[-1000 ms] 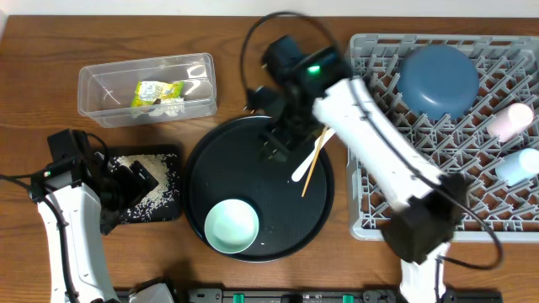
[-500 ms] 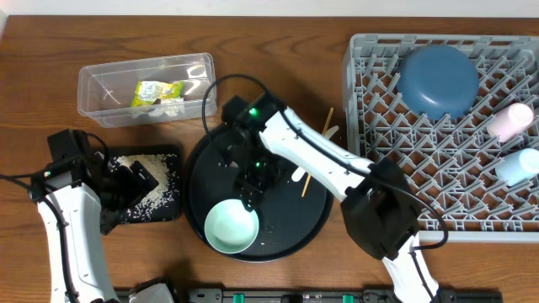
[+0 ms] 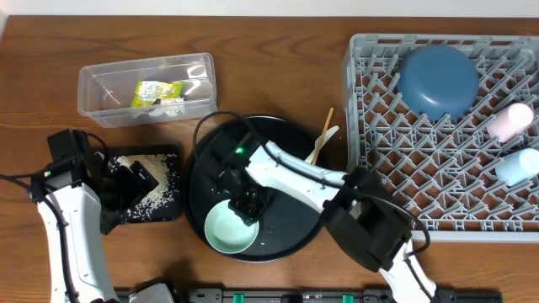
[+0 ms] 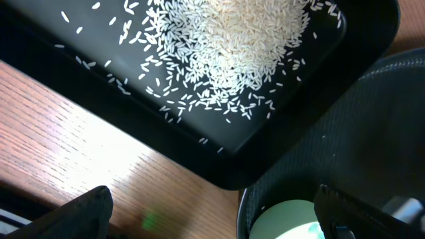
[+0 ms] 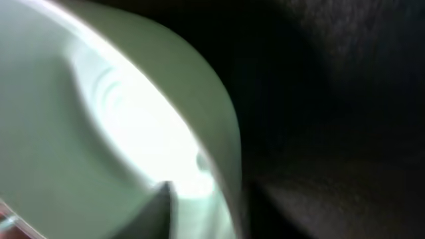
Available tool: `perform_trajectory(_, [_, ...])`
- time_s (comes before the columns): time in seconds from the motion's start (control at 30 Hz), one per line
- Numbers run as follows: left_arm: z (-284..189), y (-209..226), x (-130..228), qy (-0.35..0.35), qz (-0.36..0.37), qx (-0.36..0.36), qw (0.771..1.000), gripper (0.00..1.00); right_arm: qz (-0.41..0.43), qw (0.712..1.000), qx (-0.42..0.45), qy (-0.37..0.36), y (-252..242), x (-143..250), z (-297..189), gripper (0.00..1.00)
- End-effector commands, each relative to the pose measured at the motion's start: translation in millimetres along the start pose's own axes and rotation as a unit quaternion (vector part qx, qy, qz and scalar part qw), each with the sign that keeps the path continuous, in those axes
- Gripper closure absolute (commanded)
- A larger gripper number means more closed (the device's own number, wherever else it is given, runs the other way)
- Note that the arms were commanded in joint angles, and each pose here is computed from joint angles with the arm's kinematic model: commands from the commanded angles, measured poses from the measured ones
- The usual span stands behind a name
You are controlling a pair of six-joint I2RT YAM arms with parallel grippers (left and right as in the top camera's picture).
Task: Sort waste into correct bins and load items into the dishwasher rack
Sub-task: 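Reach right gripper to mint-green bowl and grasp it, then carry mint-green bowl with right gripper and place it in rack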
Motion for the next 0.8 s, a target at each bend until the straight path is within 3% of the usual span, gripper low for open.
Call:
perform_trajectory(0.0, [-0.6,1.7,-1.0,0.0,0.007,-0.007,1.0,0.02,0.041,0.998,0.042,0.0,-5.9,0.8,5.8,0.91])
perform_trajectory(0.07, [-0.6,1.7,-1.0,0.0,0.007,-0.007,1.0,0.02,0.062,0.996,0.062,-0.007,-10.8,-0.2,4.5,0.98])
perform_trajectory(0.2, [-0.6,1.7,-1.0,0.0,0.007,-0.007,1.0,0.02,0.103,0.989,0.096,-0.034,-23.2,-2.2,-12.6,0.99])
perform_trajectory(0.4, [-0.6,1.7,-1.0,0.0,0.007,-0.007,1.0,0.02,0.185,0.954,0.17,-0.164,-57.4,7.6,-98.7,0.99])
perform_trajectory(0.6, [-0.6,1.7,-1.0,0.0,0.007,-0.007,1.0,0.02,0.294,0.858,0.301,-0.294,-112.4,54.2,-199.5,0.99])
perform_trajectory(0.77, [-0.6,1.7,-1.0,0.0,0.007,-0.007,1.0,0.02,0.444,0.733,0.411,-0.311,-177.8,121.5,-251.8,0.99])
Point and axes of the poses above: each gripper's point midway between its finger pads, its own z axis out along the fingers, its own y axis along the line the jaws close on, x = y × z, the point moved 8 cm from there along -z, back along the fingers, and after that the axes turned 11 degrees about z, right-handed, at the moved point
